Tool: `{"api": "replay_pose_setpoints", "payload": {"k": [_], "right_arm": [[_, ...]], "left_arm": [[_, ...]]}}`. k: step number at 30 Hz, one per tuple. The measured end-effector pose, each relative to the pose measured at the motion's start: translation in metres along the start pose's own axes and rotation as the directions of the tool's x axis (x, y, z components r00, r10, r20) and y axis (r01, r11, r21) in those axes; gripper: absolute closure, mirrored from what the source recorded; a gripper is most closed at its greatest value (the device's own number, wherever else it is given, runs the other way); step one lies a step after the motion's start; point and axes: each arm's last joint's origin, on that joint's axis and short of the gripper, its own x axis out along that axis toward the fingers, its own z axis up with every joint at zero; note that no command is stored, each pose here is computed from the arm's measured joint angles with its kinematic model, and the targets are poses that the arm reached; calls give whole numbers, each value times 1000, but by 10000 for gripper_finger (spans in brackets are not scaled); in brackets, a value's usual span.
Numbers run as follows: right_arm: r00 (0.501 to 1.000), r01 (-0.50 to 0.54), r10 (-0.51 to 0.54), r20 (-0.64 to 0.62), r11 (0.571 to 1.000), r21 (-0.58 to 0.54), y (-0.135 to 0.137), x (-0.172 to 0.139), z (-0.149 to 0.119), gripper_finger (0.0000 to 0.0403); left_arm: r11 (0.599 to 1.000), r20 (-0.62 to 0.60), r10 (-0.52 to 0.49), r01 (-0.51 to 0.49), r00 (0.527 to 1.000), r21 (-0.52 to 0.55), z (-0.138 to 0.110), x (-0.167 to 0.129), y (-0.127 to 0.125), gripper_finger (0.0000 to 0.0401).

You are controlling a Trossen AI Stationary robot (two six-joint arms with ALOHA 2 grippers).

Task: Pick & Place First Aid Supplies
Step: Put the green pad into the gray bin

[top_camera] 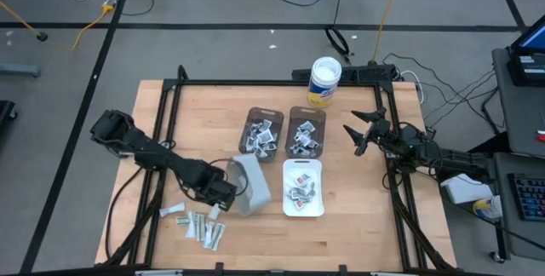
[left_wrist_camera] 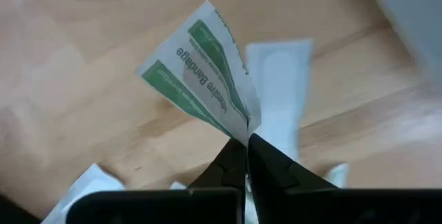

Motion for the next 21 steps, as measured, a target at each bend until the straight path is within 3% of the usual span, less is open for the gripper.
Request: {"api": "replay_pose_setpoints", "payload": {"k": [21], "right_arm": [[1000, 0, 0, 0, 1000, 0, 0, 0, 0, 124]], "left_arm": [[997, 22, -77, 77, 997, 31, 19, -35, -5, 399]]}}
